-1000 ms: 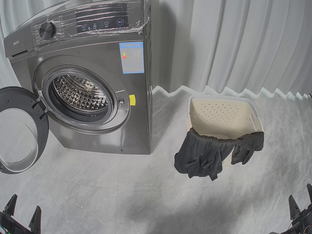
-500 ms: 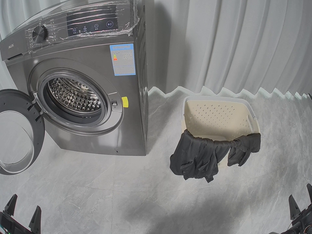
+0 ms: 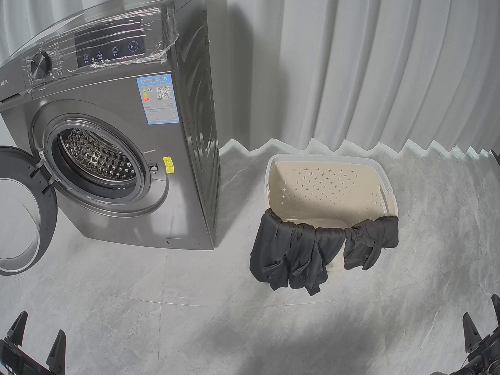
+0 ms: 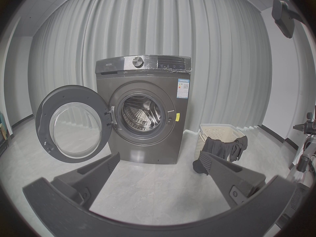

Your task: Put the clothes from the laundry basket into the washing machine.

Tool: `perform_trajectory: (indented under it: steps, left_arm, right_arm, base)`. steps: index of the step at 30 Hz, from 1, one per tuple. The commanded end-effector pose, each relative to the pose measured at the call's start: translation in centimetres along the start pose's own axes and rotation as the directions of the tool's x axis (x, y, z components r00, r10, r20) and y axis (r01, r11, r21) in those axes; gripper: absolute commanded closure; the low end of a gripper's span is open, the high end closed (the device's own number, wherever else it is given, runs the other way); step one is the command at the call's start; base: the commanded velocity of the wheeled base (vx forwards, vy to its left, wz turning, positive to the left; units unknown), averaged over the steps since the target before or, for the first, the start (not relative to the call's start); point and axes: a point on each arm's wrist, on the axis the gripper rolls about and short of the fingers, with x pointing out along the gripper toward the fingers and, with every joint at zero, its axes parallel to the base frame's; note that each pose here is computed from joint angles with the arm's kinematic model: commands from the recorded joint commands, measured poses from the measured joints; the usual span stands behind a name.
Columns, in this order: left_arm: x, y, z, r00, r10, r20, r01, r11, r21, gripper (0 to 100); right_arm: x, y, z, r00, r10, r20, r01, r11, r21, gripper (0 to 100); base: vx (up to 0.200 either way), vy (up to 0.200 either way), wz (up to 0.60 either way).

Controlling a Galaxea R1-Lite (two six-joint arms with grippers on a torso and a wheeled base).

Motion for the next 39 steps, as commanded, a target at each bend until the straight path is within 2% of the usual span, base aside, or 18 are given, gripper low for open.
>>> perform_trajectory:
  steps: [1, 7, 13, 22, 39]
  left_arm:
    - [-0.02, 0.02, -0.49, 1.0, 0.0, 0.001, 0.0, 1.0, 0.001, 0]
    - [-0.02, 0.02, -0.49, 1.0, 0.0, 0.001, 0.0, 1.0, -0.001, 0]
    - [-0.02, 0.02, -0.48, 1.0, 0.0, 0.003, 0.0, 1.0, -0.001, 0]
    - [-0.02, 0.02, -0.48, 1.0, 0.0, 0.003, 0.0, 1.0, 0.001, 0]
    - [-0.02, 0.02, -0.48, 1.0, 0.0, 0.003, 0.0, 1.0, 0.001, 0]
  right_arm:
    - [0.0, 0.0, -0.49, 1.0, 0.0, -0.001, 0.0, 1.0, 0.0, 0]
    - [0.0, 0.0, -0.49, 1.0, 0.0, -0.001, 0.0, 1.0, 0.0, 0]
    - [0.0, 0.0, -0.49, 1.0, 0.0, -0.001, 0.0, 1.0, 0.0, 0]
    - [0.0, 0.0, -0.49, 1.0, 0.0, -0.001, 0.0, 1.0, 0.0, 0]
    - [0.0, 0.0, -0.49, 1.0, 0.0, -0.001, 0.0, 1.0, 0.0, 0]
  base:
    - [0.0, 0.0, 0.0]
    - [0.0, 0.0, 0.0]
    - [0.2, 0.0, 0.0]
    - [0.0, 0.0, 0.0]
    - [0.0, -0.2, 0.0]
